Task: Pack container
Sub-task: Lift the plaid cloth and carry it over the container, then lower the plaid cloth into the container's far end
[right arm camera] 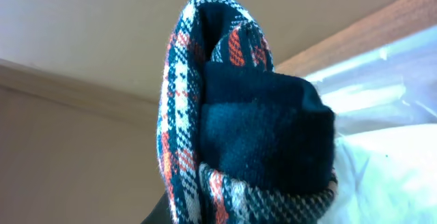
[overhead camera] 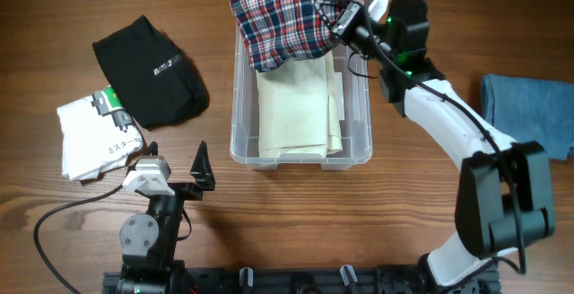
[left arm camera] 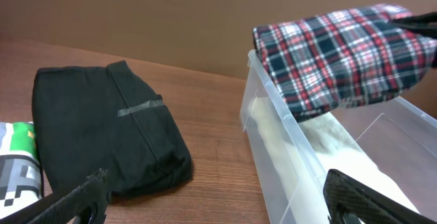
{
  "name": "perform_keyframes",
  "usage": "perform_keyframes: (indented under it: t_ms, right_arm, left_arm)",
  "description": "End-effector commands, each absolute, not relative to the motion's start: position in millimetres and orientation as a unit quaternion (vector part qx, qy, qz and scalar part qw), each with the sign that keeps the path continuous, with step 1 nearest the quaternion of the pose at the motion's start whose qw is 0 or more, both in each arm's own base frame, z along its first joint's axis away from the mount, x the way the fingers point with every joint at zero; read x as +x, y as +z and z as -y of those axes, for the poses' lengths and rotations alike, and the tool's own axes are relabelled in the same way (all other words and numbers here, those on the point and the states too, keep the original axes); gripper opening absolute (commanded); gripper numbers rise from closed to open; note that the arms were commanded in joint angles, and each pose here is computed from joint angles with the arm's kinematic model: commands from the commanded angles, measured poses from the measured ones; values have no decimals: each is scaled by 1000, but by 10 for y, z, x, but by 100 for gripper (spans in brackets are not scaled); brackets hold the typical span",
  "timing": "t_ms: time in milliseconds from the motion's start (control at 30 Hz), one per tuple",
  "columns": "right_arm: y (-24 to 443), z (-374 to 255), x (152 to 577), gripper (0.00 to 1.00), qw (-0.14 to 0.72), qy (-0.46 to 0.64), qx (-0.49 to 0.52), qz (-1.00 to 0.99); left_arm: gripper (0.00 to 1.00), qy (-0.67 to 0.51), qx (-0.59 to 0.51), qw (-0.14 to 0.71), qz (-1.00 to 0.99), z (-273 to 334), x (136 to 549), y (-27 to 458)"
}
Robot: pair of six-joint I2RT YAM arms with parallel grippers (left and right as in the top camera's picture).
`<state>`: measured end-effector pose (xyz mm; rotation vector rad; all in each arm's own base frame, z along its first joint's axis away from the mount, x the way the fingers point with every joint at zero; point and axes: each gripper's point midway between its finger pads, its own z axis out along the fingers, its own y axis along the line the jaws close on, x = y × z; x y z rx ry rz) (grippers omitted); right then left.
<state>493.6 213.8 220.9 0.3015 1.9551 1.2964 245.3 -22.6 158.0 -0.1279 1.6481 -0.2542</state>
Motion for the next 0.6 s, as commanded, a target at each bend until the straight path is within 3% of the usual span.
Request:
perform_keyframes:
  t_ms: [0, 567]
  right_arm:
    - [2148, -2199, 5031, 4, 383, 506, 118, -764]
    - [1642, -2127, 5029, 4, 367, 427, 140, -814]
  left_arm:
    - [100, -108, -50, 671, -732, 225, 2454, 1562]
    - [100, -108, -50, 671, -732, 225, 2454, 1562]
